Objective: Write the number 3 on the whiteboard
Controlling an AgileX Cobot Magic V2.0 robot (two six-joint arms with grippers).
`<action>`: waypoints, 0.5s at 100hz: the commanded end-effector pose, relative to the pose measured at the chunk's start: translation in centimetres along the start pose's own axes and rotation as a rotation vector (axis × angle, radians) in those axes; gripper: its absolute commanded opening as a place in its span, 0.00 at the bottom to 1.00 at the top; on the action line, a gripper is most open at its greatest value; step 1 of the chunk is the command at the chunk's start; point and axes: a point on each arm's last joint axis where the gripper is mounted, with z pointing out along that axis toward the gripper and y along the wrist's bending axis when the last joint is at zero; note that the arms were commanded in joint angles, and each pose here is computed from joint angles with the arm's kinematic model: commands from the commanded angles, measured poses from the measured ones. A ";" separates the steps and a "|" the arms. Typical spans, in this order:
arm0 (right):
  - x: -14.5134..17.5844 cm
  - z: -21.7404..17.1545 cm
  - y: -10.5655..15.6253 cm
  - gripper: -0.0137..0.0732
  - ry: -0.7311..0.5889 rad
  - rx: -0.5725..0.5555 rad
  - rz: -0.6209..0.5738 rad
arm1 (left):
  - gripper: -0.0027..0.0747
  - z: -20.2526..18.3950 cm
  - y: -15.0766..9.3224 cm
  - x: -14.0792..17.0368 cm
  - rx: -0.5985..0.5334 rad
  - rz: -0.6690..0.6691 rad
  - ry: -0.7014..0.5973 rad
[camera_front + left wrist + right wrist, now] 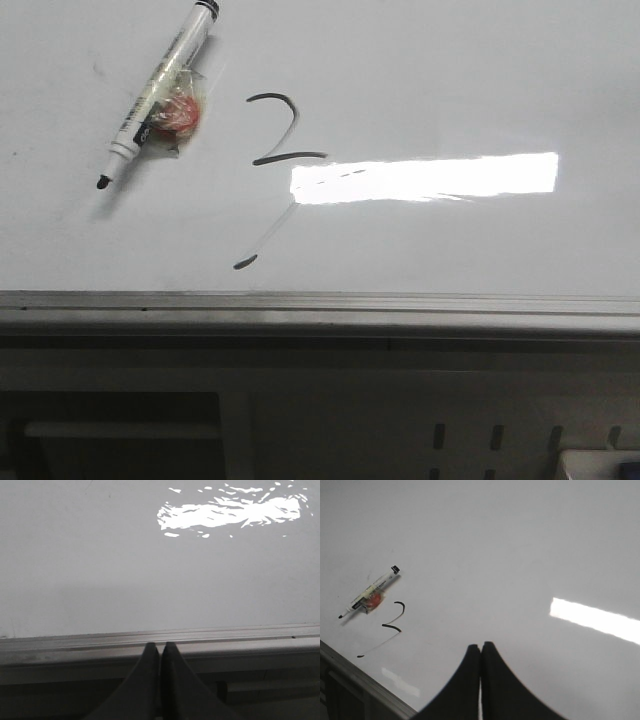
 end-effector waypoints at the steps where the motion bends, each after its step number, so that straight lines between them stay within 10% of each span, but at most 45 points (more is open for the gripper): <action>1: -1.2 -0.3 -0.3 0.08 -0.098 -0.011 -0.018 | 0.01 0.2 0.0 0.5 0.001 -0.025 -0.044; 50: 0.0 0.3 -0.3 0.08 -0.042 0.026 -0.074 | 0.01 0.2 0.0 0.5 0.002 -0.029 -0.044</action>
